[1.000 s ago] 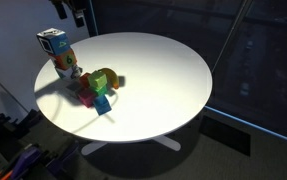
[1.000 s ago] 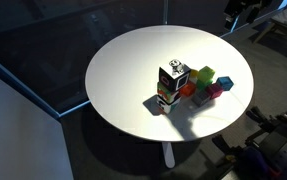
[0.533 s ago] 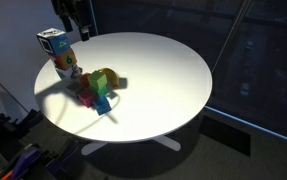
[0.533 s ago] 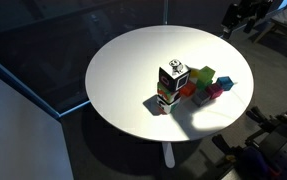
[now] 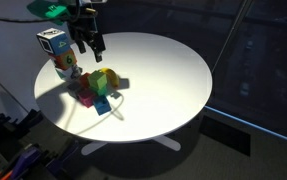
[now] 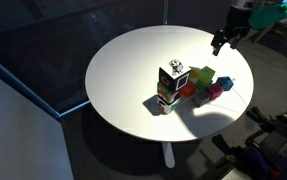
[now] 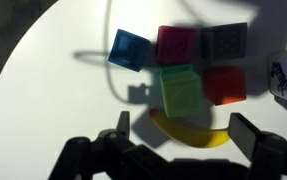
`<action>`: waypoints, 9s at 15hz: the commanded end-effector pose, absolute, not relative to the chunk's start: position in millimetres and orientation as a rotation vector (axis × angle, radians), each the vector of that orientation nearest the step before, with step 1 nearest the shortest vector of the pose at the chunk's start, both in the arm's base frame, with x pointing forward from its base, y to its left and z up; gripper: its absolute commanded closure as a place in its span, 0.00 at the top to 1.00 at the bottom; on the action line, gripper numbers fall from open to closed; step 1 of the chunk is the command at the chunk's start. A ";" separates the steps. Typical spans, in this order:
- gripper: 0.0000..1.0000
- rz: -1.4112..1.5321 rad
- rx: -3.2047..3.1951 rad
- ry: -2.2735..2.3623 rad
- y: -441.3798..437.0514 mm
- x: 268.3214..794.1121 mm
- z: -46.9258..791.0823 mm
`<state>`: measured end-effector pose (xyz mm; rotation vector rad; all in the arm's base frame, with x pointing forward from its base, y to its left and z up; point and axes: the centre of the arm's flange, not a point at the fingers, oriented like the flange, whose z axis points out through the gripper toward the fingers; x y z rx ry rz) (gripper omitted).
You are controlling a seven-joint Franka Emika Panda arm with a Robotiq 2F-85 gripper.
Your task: Pick up the lime green block and put it on the block with the number four on it
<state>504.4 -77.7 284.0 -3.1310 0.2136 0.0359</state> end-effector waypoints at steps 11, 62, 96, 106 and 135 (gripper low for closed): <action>1.00 -0.048 -3.133 0.075 -53.1 529.0 225.0; 1.00 0.120 -3.163 0.062 -49.1 541.4 165.8; 0.24 0.192 -3.196 0.287 -27.3 548.9 249.7; 0.24 0.159 -3.190 0.305 -22.5 550.5 315.4; 0.24 0.106 -3.159 -0.037 102.2 528.2 379.5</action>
